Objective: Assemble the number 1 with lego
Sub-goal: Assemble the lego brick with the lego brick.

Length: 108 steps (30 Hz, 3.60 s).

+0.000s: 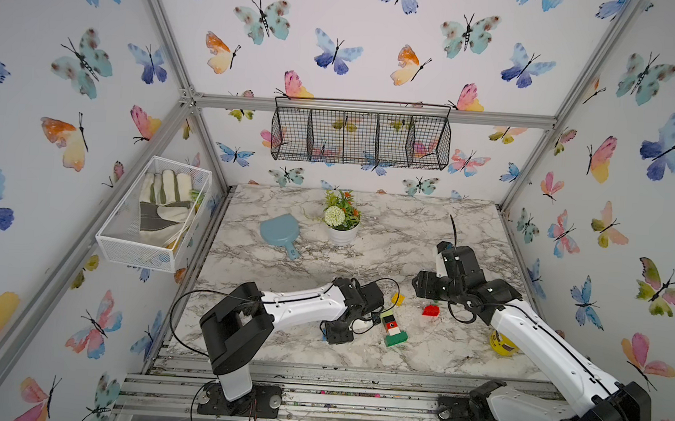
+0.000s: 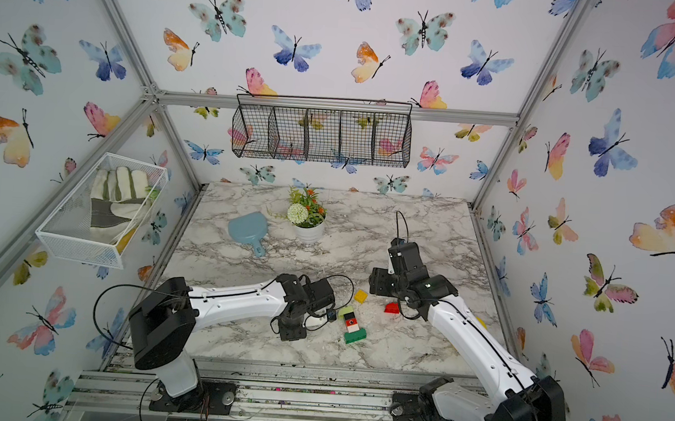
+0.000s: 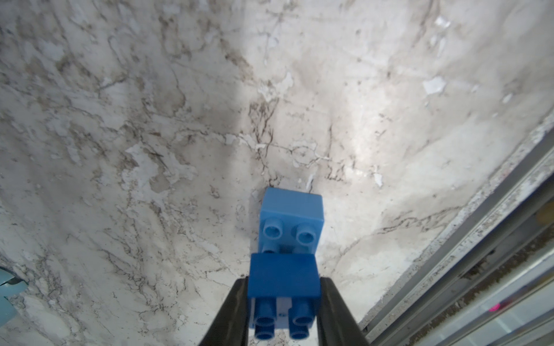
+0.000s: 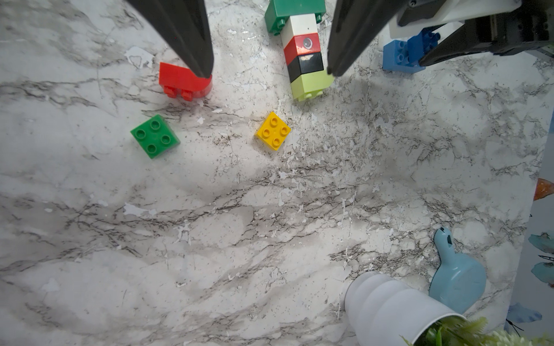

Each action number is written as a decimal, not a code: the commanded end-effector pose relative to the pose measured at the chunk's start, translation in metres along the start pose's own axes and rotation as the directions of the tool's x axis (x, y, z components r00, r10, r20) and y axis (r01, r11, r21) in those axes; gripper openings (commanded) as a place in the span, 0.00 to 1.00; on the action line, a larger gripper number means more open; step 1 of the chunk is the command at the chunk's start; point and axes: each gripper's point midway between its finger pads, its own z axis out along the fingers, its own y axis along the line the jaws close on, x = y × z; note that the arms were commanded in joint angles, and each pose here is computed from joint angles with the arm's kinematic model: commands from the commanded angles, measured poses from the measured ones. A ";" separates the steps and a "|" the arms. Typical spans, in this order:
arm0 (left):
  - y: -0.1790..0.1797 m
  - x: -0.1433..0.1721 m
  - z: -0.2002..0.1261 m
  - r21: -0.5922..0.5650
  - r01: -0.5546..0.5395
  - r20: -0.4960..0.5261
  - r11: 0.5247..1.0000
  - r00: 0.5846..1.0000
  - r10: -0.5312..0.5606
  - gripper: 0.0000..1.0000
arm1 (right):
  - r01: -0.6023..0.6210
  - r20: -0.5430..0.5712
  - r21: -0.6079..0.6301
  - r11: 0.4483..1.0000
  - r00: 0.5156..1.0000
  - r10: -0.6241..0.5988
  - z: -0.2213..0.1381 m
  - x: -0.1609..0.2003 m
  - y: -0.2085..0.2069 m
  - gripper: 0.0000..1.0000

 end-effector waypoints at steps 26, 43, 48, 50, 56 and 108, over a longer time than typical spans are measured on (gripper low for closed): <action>0.002 -0.013 -0.007 0.052 0.057 0.085 0.997 0.994 -0.062 0.91 | -0.015 0.018 -0.001 1.000 1.000 0.015 -0.007 -0.001 -0.002 0.67; 0.060 0.017 -0.140 0.459 0.701 0.638 0.546 0.168 -0.752 0.89 | 0.005 -0.135 -0.225 0.974 0.990 -0.036 0.006 0.022 0.040 0.52; 0.045 0.044 -0.101 0.689 0.670 0.399 0.277 -0.031 -0.917 0.89 | -0.010 -0.237 -0.351 0.936 0.968 -0.079 0.014 0.059 0.088 0.47; 0.034 0.049 -0.084 0.726 0.654 0.314 0.213 -0.039 -0.949 0.89 | -0.005 -0.263 -0.391 0.920 0.959 -0.107 0.016 0.075 0.112 0.47; 0.017 0.050 -0.055 0.749 0.648 0.192 0.137 -0.014 -0.981 0.87 | 0.017 -0.335 -0.451 0.892 0.924 -0.187 0.028 0.120 0.161 0.43; -0.008 0.048 0.029 0.681 0.729 -0.040 0.072 0.135 -0.990 0.56 | 0.161 -0.531 -0.283 0.945 0.795 -0.294 0.101 0.190 0.184 0.22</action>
